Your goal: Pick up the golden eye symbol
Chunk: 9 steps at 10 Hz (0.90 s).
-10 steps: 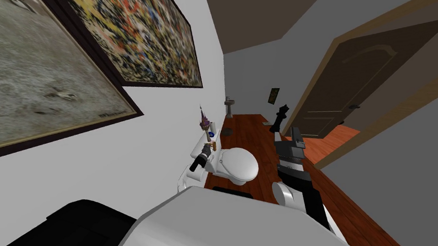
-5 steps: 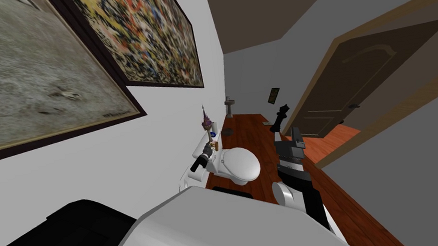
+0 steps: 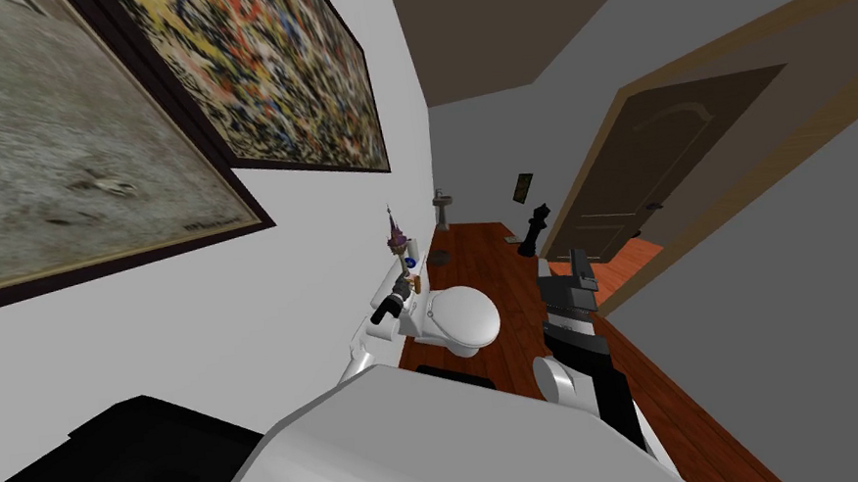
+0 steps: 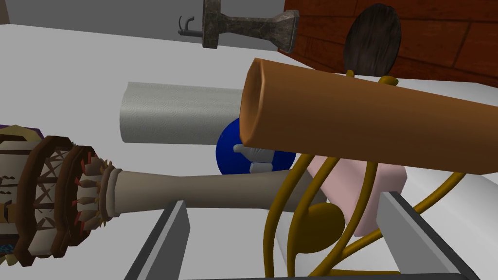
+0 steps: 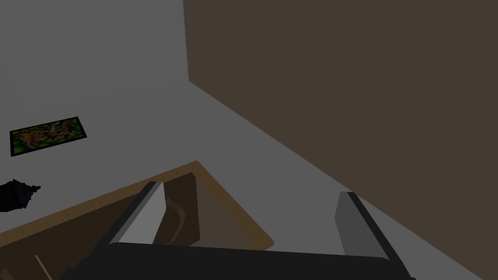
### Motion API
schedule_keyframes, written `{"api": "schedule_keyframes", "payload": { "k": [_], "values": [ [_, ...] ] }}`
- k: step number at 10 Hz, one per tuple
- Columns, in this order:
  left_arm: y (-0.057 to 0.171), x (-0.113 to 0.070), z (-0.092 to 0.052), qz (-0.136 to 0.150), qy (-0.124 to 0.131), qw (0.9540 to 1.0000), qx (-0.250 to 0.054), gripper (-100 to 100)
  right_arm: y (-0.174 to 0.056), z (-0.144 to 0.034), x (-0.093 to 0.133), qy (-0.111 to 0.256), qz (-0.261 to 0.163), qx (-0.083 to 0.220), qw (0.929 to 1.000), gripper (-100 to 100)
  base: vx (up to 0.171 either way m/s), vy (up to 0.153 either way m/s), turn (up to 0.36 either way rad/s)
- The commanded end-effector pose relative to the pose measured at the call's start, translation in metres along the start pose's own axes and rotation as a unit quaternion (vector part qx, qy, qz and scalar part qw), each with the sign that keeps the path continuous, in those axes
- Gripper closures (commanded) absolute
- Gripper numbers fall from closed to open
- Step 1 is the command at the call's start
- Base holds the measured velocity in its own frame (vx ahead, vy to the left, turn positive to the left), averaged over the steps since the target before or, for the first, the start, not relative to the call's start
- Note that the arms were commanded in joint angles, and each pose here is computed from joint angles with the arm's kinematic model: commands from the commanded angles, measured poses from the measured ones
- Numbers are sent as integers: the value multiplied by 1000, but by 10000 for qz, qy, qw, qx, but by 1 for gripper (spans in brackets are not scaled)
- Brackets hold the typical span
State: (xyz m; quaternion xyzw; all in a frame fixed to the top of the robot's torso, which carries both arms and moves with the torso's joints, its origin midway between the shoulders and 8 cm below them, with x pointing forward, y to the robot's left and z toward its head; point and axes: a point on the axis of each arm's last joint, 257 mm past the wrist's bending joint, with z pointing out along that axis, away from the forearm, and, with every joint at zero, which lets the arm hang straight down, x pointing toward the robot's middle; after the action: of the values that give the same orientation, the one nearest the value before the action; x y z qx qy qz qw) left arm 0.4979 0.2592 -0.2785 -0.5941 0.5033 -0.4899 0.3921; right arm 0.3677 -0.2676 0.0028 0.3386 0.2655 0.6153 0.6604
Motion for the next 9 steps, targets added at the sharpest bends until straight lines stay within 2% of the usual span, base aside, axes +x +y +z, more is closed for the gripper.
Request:
{"api": "schedule_keyframes", "payload": {
  "k": [1,2,6,7,8,9],
  "values": [
    [0,0,0,0,0,10000,0,-100,0,0,0,0,0,0,10000,0,9,-12,-17],
    [0,-1,0,-5,-8,10000,2,100,0,0,0,0,-1,0,10000,0,0,0,0],
    [0,-1,0,3,-8,10000,-6,100,0,0,0,0,-1,0,10000,0,2,1,0],
    [0,-1,0,3,-8,10000,-5,0,0,0,0,0,-1,0,10000,0,0,0,0],
    [7,12,-8,18,83,10000,-37,100,0,0,0,0,-1,0,10000,0,13,22,135],
    [9,17,-11,24,113,9999,-49,100,0,0,0,0,-1,0,10000,0,23,35,124]
  ]
}}
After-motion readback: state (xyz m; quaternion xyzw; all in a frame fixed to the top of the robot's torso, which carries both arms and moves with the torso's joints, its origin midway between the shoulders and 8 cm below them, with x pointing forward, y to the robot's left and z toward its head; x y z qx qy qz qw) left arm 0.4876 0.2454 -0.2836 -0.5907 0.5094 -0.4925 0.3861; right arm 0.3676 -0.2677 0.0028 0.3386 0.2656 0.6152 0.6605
